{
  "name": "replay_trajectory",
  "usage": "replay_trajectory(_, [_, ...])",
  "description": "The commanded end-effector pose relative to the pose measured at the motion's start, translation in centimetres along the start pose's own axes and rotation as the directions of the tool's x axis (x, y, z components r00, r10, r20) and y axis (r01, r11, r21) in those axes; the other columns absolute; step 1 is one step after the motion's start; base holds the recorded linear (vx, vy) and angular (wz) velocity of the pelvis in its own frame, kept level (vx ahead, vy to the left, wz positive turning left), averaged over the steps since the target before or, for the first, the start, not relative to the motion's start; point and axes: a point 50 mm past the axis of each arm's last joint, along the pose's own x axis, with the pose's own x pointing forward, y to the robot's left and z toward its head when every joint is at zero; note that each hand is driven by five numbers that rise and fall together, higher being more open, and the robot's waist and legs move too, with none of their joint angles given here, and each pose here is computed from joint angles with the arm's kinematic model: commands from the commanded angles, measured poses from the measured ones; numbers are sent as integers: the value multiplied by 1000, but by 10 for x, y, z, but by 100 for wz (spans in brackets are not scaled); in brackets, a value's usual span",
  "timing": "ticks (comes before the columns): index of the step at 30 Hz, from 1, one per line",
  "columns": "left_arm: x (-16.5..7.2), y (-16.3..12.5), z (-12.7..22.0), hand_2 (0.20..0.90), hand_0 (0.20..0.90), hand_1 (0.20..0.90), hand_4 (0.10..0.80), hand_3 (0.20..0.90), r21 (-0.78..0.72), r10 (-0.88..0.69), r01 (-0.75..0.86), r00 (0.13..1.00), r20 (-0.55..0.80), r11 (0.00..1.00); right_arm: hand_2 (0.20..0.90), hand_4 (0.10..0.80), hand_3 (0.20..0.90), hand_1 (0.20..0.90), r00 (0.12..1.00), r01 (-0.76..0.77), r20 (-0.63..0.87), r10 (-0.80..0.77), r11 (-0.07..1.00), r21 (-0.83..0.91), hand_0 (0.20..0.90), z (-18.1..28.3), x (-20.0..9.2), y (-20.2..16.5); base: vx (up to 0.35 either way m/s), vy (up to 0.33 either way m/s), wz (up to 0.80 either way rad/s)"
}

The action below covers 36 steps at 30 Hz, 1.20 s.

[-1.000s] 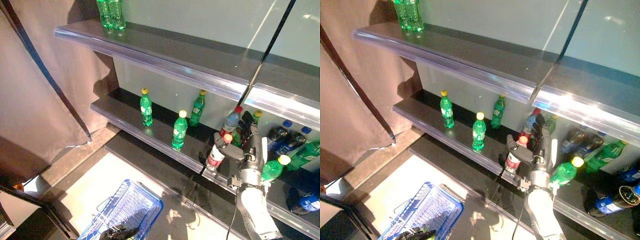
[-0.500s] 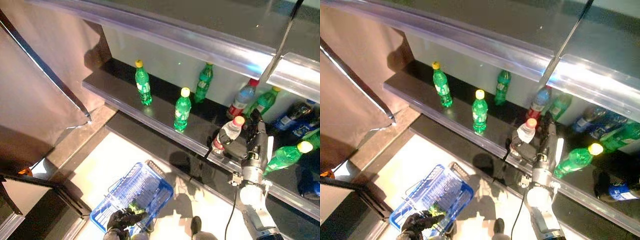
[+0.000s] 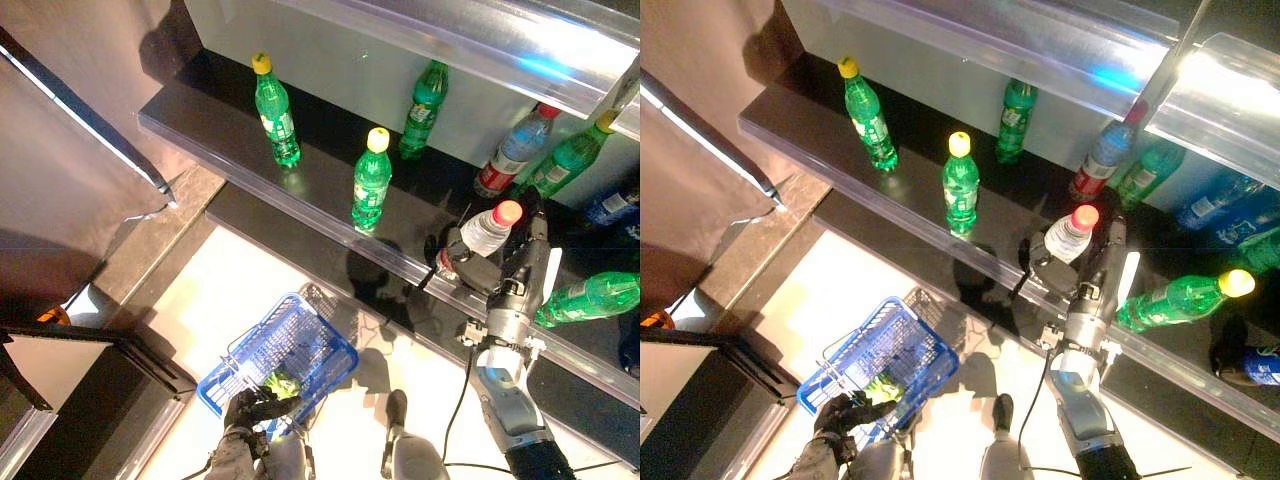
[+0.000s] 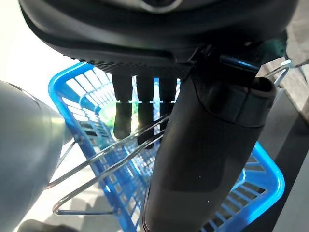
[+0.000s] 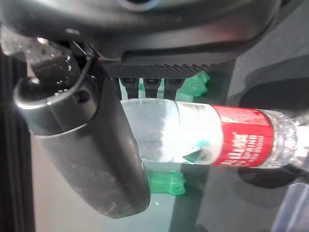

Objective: Pick up the drink and place into the basket.

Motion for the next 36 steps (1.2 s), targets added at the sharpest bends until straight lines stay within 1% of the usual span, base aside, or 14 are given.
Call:
replay_trajectory(1, [-7,22,-14,300,300,300,100,200,40,73,-73,997,-3,996,900,800,900,900,963,-18,270,1,998,61,900,45,26,9,-86,0,2])
replay_trajectory(8, [0,13,7,300,300,300,100,200,27,33,-34,998,60,999,900,800,900,900,962,-12,274,-11,996,83,900,49,42,24,-68,10,-1])
replay_trajectory(11, [2,10,14,300,300,300,100,200,22,20,-22,997,75,1000,900,800,900,900,968,-1,251,-22,996,93,900,47,50,27,-25,5,1])
replay_trajectory(16, [3,8,17,300,300,300,100,200,19,14,-16,996,83,1000,900,800,900,900,978,16,206,-42,992,126,900,42,57,28,0,0,0])
replay_trajectory(19, [4,6,22,300,300,300,100,200,15,2,-4,995,96,1000,900,800,900,900,976,35,209,-64,990,138,900,44,65,29,0,0,0])
replay_trajectory(20, [4,6,22,300,300,300,100,200,16,0,-2,995,98,1000,853,745,845,853,975,44,208,-72,990,136,853,45,68,28,2,-7,4])
replay_trajectory(21, [4,6,23,300,300,300,100,200,17,-3,1,995,98,1000,300,100,200,300,975,47,212,-74,990,131,300,45,71,27,6,-7,4])
replay_trajectory(28, [4,5,26,300,300,300,100,200,16,-11,10,994,109,1000,300,100,200,300,969,45,235,-76,990,132,300,52,82,25,1,-1,0])
replay_trajectory(36, [4,5,28,300,300,300,100,200,9,-14,13,993,119,1000,300,100,200,300,969,40,238,-73,989,140,300,52,84,24,0,0,0])
